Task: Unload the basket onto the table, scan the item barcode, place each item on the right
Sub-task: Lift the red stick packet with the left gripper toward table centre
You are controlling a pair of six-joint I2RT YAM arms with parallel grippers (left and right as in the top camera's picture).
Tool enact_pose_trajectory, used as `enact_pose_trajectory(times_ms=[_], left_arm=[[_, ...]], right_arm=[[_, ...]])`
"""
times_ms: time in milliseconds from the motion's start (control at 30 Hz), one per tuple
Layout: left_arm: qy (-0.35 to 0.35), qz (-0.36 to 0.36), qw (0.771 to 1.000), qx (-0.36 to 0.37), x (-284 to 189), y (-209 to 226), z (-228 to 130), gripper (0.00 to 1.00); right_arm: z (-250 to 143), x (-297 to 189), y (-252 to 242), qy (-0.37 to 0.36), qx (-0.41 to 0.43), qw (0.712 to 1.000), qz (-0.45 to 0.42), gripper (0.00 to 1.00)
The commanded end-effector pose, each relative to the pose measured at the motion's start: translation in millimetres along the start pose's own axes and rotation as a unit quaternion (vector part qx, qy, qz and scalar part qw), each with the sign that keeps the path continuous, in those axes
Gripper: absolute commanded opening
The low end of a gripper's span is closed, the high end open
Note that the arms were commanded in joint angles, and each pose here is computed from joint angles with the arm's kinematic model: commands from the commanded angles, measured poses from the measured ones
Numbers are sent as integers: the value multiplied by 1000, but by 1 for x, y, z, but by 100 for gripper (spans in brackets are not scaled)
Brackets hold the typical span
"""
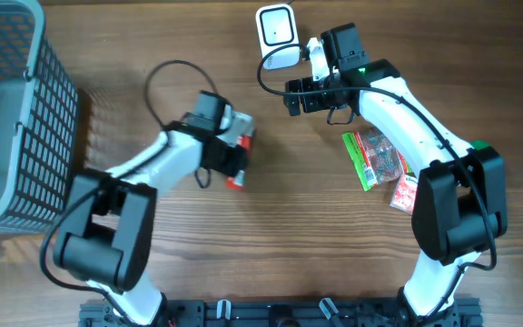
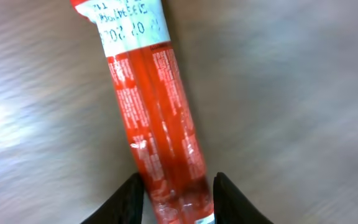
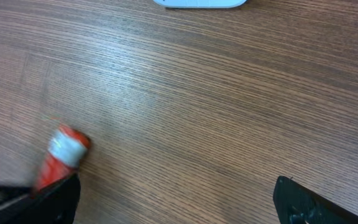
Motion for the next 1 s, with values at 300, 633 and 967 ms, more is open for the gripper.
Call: enact_pose_trajectory(times_ms=[300, 633, 967], left_arm=[[49, 69, 994, 67, 18, -47, -9, 39], [-45, 83, 995, 22, -25, -38, 28, 49], [19, 11, 997, -72, -21, -66, -3, 4]], right_arm=[[6, -5, 4, -9, -10, 1000, 10, 100], [6, -5, 4, -9, -10, 1000, 10, 100], [6, -5, 4, -9, -10, 1000, 10, 100]])
Point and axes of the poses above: each gripper's point midway between its finger pads, its own x axis out along the fingers, its own y axis along the line the jaws close on, z = x × y, the point moved 3 cm from there along -x, back along the fingers, and after that the axes turned 8 degrees about x, right-handed, at the moved point
